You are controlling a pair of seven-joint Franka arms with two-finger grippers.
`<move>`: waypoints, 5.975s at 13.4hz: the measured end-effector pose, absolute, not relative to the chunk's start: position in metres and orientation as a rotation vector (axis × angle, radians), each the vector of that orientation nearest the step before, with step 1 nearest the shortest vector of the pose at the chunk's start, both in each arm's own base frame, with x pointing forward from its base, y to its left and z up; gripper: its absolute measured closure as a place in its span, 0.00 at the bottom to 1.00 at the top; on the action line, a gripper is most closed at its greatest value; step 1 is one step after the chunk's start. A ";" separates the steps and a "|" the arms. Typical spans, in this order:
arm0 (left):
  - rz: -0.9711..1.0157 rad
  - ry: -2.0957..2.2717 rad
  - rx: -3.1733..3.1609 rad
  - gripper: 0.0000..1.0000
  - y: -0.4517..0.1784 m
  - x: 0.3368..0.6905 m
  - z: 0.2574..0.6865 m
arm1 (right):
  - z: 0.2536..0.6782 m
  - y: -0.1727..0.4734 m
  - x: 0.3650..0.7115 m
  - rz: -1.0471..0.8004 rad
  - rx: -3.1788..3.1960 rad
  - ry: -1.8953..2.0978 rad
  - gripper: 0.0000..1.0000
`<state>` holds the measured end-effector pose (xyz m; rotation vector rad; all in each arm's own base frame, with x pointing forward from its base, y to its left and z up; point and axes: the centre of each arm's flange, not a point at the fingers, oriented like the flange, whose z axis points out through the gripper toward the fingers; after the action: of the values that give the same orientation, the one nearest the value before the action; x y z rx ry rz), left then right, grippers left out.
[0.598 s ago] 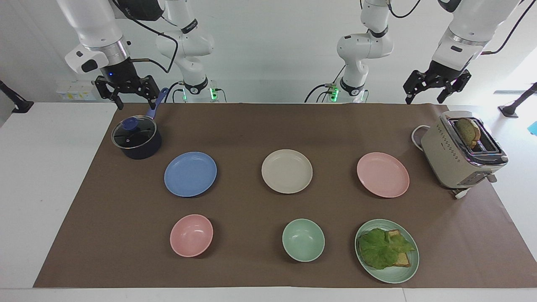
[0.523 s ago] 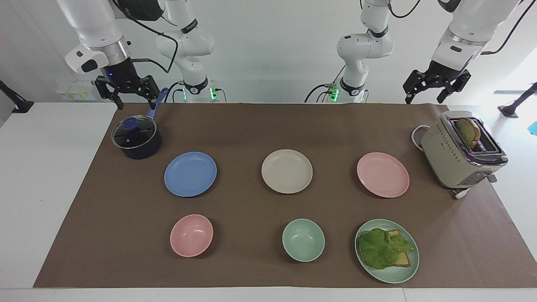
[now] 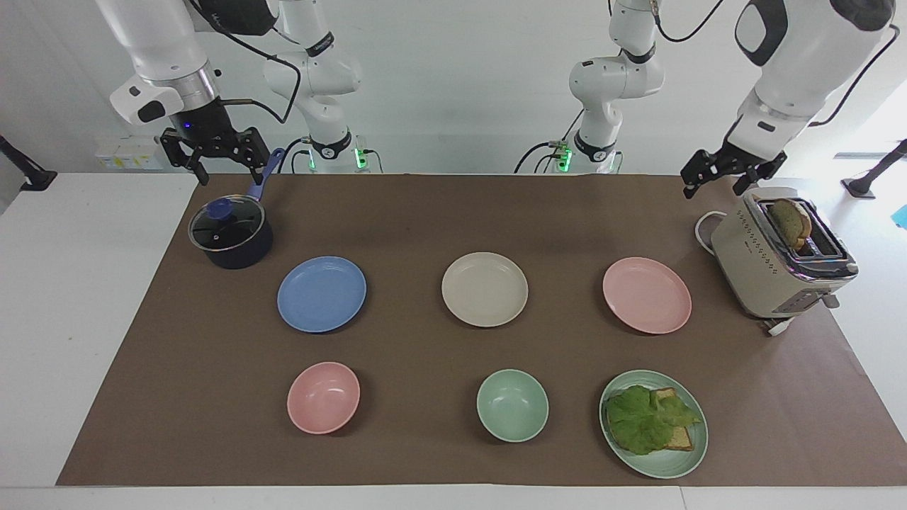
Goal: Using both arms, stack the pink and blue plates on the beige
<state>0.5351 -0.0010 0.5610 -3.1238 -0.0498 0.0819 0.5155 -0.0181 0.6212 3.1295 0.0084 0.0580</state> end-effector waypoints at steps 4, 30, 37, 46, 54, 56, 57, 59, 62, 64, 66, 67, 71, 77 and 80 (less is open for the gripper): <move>0.097 -0.113 -3.130 0.00 0.028 0.546 0.448 | 0.621 -0.018 0.515 0.057 3.130 0.008 0.00; 0.385 -0.298 -3.319 0.96 0.030 0.555 0.448 | 0.621 -0.018 0.515 0.057 3.130 0.008 0.00; 0.404 -0.467 -3.382 0.96 -0.125 0.549 0.457 | 0.621 -0.018 0.515 0.057 3.130 0.008 0.00; 0.217 -0.498 -3.371 0.96 -0.270 0.508 0.371 | 0.621 -0.018 0.515 0.057 3.130 0.008 0.00; 0.216 -0.491 -3.363 0.68 -0.269 0.513 0.343 | 0.621 -0.018 0.515 0.057 3.130 0.008 0.00; 0.216 -0.491 -3.363 0.44 -0.268 0.513 0.344 | 0.621 -0.018 0.515 0.057 3.130 0.008 0.00; 0.223 -0.494 -3.360 0.29 -0.266 0.513 0.344 | 0.621 -0.018 0.515 0.057 3.130 0.008 0.00; 0.252 -0.485 -3.337 0.08 -0.254 0.518 0.352 | 0.621 -0.018 0.515 0.057 3.130 0.008 0.00; 0.257 -0.412 -3.254 0.00 -0.216 0.539 0.398 | 0.621 -0.018 0.515 0.057 3.130 0.008 0.00; 0.225 -0.348 -3.254 0.00 -0.178 0.551 0.446 | 0.621 -0.018 0.515 0.057 3.130 0.008 0.00; 0.190 -0.254 -3.275 0.00 -0.125 0.553 0.497 | 0.621 -0.018 0.515 0.057 3.130 0.008 0.00; 0.172 -0.206 -3.265 0.00 -0.097 0.551 0.523 | 0.621 -0.018 0.515 0.057 3.130 0.008 0.00; 0.113 0.000 -3.168 0.00 -0.052 0.537 0.608 | 0.621 -0.018 0.515 0.057 3.130 0.008 0.00; 0.006 -0.019 -3.163 0.00 -0.032 0.516 0.672 | 0.621 -0.018 0.515 0.057 3.130 0.008 0.00; 0.006 -0.019 -3.163 0.00 -0.032 0.515 0.673 | 0.621 -0.018 0.515 0.057 3.130 0.008 0.00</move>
<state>0.5151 -0.0323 0.6730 -3.1630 -0.0189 0.0056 0.5153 -0.0183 0.6213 3.1296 0.0078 0.0573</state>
